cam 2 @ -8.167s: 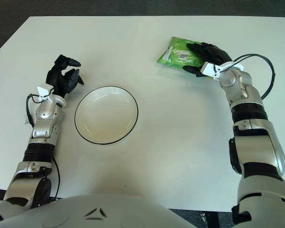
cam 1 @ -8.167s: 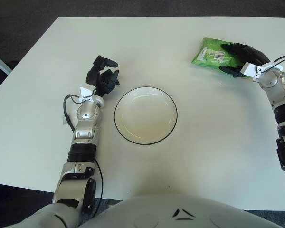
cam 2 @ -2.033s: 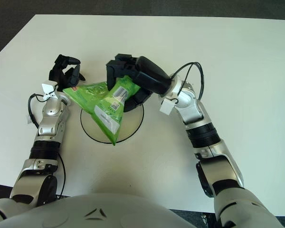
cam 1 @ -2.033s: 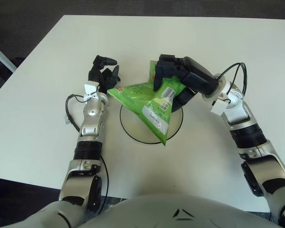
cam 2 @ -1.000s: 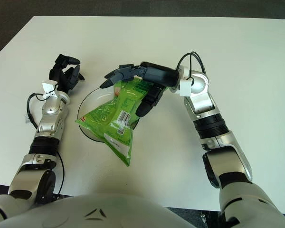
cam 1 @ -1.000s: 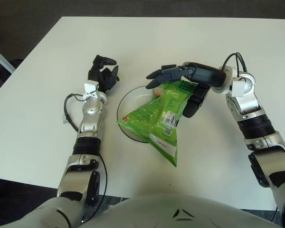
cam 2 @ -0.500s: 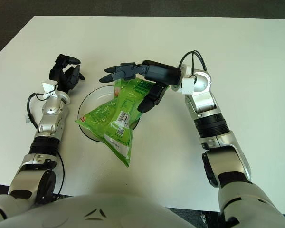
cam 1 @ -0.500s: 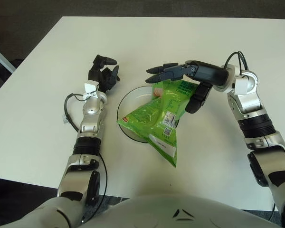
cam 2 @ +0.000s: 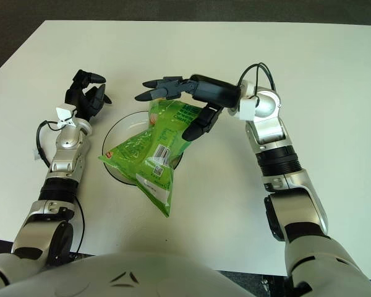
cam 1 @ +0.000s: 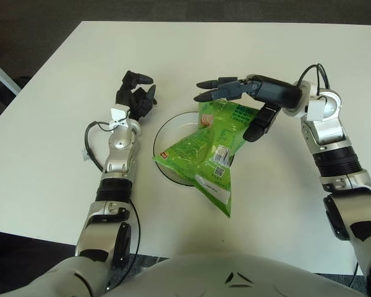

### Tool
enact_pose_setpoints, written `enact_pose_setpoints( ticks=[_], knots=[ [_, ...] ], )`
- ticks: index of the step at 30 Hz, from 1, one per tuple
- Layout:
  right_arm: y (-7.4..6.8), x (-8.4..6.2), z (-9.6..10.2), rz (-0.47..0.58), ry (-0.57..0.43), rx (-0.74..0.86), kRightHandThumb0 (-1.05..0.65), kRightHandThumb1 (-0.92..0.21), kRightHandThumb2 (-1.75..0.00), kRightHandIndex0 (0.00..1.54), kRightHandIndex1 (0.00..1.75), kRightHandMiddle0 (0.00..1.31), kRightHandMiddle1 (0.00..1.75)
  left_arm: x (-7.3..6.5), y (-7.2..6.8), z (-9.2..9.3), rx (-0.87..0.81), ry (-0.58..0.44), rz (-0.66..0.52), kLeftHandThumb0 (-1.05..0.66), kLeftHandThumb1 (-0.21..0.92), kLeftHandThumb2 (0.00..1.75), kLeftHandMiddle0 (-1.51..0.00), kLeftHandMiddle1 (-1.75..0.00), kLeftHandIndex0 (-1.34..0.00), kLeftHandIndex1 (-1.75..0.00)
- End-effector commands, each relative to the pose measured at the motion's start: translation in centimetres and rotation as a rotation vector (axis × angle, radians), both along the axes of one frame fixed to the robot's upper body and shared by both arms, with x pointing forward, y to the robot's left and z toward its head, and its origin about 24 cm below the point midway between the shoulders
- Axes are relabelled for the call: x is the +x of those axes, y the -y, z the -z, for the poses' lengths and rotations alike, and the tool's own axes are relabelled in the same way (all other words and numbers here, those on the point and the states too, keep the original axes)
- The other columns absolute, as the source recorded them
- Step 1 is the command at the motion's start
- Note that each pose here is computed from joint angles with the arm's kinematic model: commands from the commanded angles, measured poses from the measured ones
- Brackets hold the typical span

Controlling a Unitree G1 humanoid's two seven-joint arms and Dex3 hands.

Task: Put the snack into the plate.

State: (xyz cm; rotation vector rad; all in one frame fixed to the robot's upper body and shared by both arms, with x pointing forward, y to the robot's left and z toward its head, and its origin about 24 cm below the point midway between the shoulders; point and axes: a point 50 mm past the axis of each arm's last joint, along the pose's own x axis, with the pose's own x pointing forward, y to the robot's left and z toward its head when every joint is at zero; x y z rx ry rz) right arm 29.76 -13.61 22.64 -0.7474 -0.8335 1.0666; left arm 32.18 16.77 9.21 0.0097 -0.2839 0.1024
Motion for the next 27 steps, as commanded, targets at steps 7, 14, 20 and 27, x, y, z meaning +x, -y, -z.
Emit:
enact_pose_setpoints(
  ticks=[7, 14, 20, 27],
  knots=[
    [3.3, -0.4, -4.0, 0.223, 0.133, 0.070, -0.31, -0.92, -0.19, 0.20, 0.01, 0.37, 0.00, -1.9, 0.4, 4.3, -0.046, -0.143, -0.017, -0.36, 0.92, 0.32, -0.74, -1.74, -0.41, -1.54],
    [5.3, -0.2, -5.2, 0.295, 0.166, 0.145, -0.31, -0.92, -0.15, 0.25, 0.02, 0.40, 0.01, -1.9, 0.3, 4.2, -0.047, -0.140, -0.018, -0.36, 0.92, 0.33, -0.74, -1.75, -0.41, -1.54],
    [6.7, 0.3, -5.7, 0.328, 0.082, 0.241, -0.31, -0.90, -0.06, 0.33, 0.02, 0.49, 0.04, -2.0, 0.2, 4.2, -0.046, -0.138, -0.019, -0.36, 0.92, 0.33, -0.74, -1.75, -0.41, -1.54],
    [7.5, 0.8, -5.5, 0.407, -0.009, 0.336, -0.35, -0.84, -0.01, 0.39, 0.02, 0.57, 0.07, -2.0, 0.2, 4.1, -0.045, -0.138, -0.020, -0.36, 0.92, 0.33, -0.74, -1.75, -0.41, -1.54]
  ],
)
